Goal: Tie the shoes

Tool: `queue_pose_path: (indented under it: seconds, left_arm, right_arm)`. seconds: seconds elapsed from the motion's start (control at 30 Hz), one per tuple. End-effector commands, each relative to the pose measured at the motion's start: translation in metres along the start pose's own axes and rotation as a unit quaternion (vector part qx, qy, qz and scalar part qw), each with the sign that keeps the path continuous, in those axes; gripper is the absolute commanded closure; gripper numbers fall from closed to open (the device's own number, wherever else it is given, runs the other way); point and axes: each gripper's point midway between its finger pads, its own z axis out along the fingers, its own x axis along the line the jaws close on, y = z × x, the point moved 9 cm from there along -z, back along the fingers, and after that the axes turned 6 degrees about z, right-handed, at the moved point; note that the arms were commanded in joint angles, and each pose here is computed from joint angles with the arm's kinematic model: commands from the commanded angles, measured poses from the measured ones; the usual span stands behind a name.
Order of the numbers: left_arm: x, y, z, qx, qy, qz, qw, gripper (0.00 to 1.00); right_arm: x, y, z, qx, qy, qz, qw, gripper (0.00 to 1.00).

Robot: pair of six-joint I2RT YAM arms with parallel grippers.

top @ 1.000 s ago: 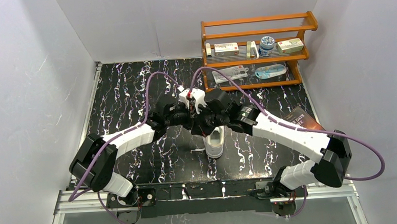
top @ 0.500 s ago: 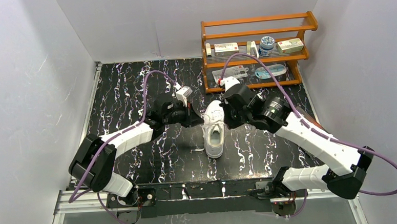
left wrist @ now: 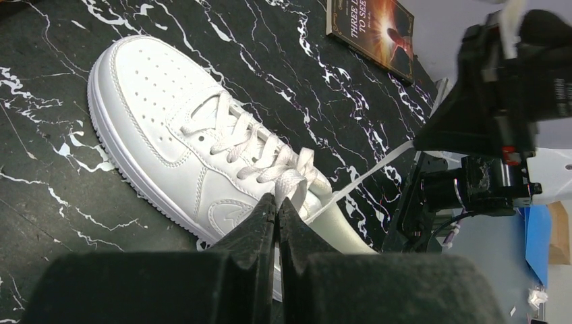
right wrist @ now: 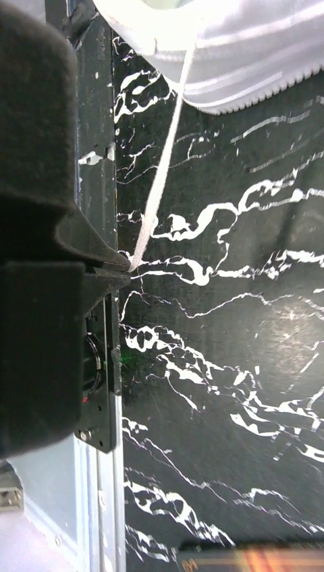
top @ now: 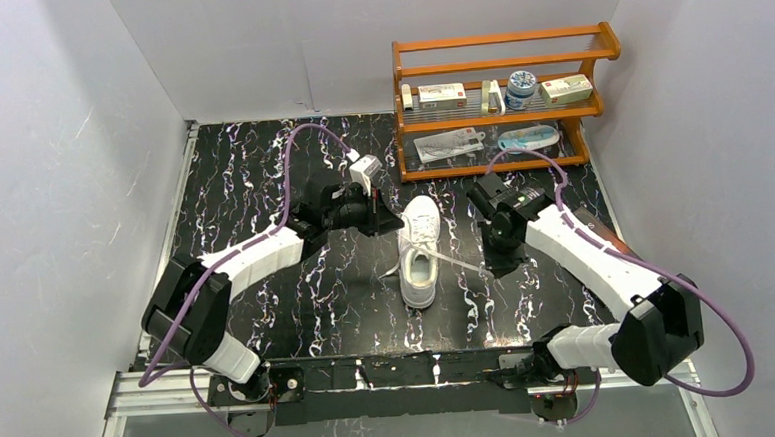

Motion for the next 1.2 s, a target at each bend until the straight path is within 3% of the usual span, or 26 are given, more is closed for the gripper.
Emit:
queue_pose_path:
  seconds: [0.0, 0.17, 0.23, 0.33, 0.47, 0.57, 0.63, 0.7, 0.8, 0.87, 0.97, 1.17]
  left_arm:
    - [-0.002, 0.011, 0.003, -0.004, -0.023, 0.011, 1.000, 1.00]
    - [0.001, 0.007, 0.012, 0.004, -0.038, -0.015, 0.999, 1.00]
    - [0.001, 0.007, 0.013, -0.003, -0.036, -0.022, 0.999, 1.00]
    - [0.000, 0.009, 0.012, -0.008, -0.036, -0.024, 0.999, 1.00]
    - [-0.001, 0.008, 0.010, -0.007, -0.032, -0.028, 0.999, 1.00]
    - [-0.003, 0.010, 0.007, -0.009, -0.027, -0.028, 0.999, 1.00]
    - [-0.004, 0.011, 0.005, -0.010, -0.022, -0.029, 0.999, 1.00]
    - [-0.004, 0.011, 0.004, -0.009, -0.019, -0.032, 0.999, 1.00]
    - [-0.005, 0.012, 0.003, -0.005, -0.018, -0.035, 0.999, 1.00]
    - [-0.006, 0.013, 0.003, -0.003, -0.019, -0.034, 0.999, 1.00]
    - [-0.006, 0.013, 0.002, 0.001, -0.020, -0.035, 0.999, 1.00]
    - [-0.007, 0.013, 0.001, 0.006, -0.019, -0.037, 0.999, 1.00]
  right_arm:
    - [-0.003, 0.002, 0.018, 0.037, 0.053, 0.035, 0.997, 1.00]
    - [0.002, 0.008, 0.035, 0.035, 0.084, 0.015, 0.996, 1.00]
    - [-0.006, 0.007, 0.044, 0.051, 0.068, 0.037, 0.996, 1.00]
    - [-0.015, 0.008, 0.055, 0.064, 0.116, 0.083, 0.988, 0.99]
    - [-0.009, 0.021, 0.055, 0.015, 0.175, 0.037, 0.984, 0.70]
    - [-0.004, 0.039, 0.034, -0.043, 0.224, -0.053, 0.972, 0.56]
    - [0.004, 0.050, 0.018, -0.099, 0.284, -0.105, 0.948, 0.46]
    - [0.019, 0.054, 0.010, -0.154, 0.358, -0.148, 0.909, 0.37]
    - [0.033, 0.059, 0.003, -0.203, 0.440, -0.192, 0.854, 0.35]
    - [0.036, 0.061, 0.005, -0.237, 0.456, -0.210, 0.832, 0.35]
    - [0.036, 0.061, 0.025, -0.259, 0.459, -0.206, 0.825, 0.37]
    - [0.038, 0.051, 0.056, -0.212, 0.493, -0.220, 0.815, 0.42]
